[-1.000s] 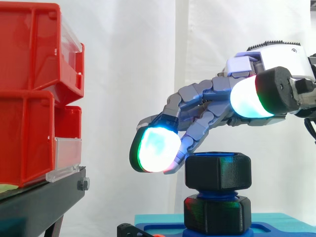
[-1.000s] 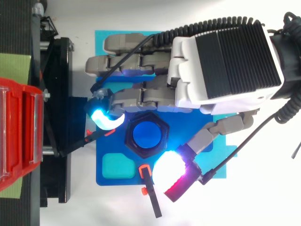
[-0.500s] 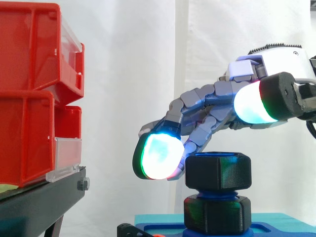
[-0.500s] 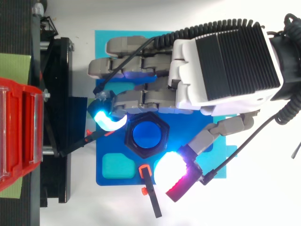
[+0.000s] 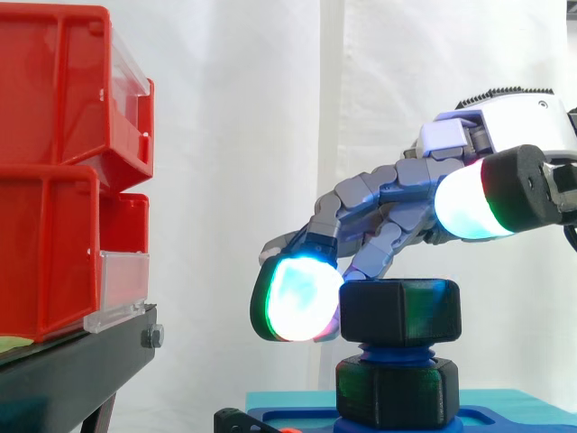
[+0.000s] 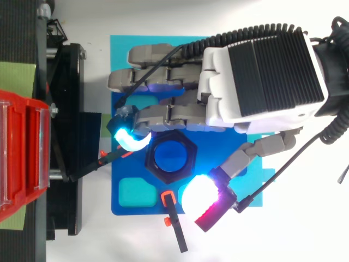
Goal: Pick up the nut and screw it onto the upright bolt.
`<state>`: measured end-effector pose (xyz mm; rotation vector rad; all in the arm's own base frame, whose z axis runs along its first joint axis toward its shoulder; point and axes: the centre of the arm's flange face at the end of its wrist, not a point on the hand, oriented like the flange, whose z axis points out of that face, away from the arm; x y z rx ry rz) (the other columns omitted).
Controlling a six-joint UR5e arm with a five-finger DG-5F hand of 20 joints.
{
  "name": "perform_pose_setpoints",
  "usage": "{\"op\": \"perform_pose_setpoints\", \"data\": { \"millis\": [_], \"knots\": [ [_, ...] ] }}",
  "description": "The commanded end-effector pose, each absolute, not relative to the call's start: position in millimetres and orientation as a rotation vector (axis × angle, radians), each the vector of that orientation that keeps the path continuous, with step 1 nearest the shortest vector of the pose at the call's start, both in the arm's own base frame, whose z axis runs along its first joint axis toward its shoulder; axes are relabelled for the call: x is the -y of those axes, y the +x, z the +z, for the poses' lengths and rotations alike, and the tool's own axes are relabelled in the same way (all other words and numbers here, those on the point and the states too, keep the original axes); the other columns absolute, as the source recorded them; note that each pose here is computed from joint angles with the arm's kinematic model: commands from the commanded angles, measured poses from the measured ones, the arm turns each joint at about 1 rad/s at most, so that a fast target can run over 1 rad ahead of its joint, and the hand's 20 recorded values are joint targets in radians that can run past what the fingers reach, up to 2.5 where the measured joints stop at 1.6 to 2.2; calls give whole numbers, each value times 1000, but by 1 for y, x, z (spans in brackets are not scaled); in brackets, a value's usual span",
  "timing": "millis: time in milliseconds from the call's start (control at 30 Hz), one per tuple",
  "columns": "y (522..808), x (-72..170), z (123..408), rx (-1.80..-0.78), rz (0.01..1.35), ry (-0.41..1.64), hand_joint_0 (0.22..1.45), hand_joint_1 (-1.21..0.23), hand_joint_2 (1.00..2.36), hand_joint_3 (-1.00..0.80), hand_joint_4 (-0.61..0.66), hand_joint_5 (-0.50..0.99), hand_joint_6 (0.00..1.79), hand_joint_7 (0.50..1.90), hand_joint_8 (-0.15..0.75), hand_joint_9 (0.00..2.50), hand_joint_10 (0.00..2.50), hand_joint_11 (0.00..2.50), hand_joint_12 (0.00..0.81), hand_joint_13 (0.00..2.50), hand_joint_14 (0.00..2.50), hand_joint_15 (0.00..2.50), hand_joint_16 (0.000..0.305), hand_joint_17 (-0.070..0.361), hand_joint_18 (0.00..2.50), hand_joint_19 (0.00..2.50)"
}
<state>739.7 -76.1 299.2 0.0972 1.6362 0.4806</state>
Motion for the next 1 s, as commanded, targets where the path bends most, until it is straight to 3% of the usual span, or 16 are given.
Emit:
{"op": "perform_pose_setpoints", "data": {
  "millis": [0, 333, 667, 967],
  "knots": [
    [740, 77, 299, -1636, 480, 98, 443, -251, 1000, -500, 282, -96, 504, 960, 257, 553, 0, 0, 318, 144, 0, 0, 37, 83, 0, 0],
    [739, 79, 299, -1634, 484, 105, 448, -260, 1000, -500, 302, -82, 504, 1001, 263, 595, 0, 0, 316, 173, 0, 0, 36, 80, 0, 0],
    [739, 85, 298, -1635, 488, 122, 457, -288, 1000, -500, 235, -27, 504, 1275, 268, 694, 0, 0, 305, 249, 0, 0, 33, 74, 0, 0],
    [738, 92, 300, -1632, 481, 129, 465, -315, 1000, -500, 169, 13, 502, 1411, 272, 814, 0, 0, 286, 343, 0, 0, 29, 65, 0, 0]
  ]
}}
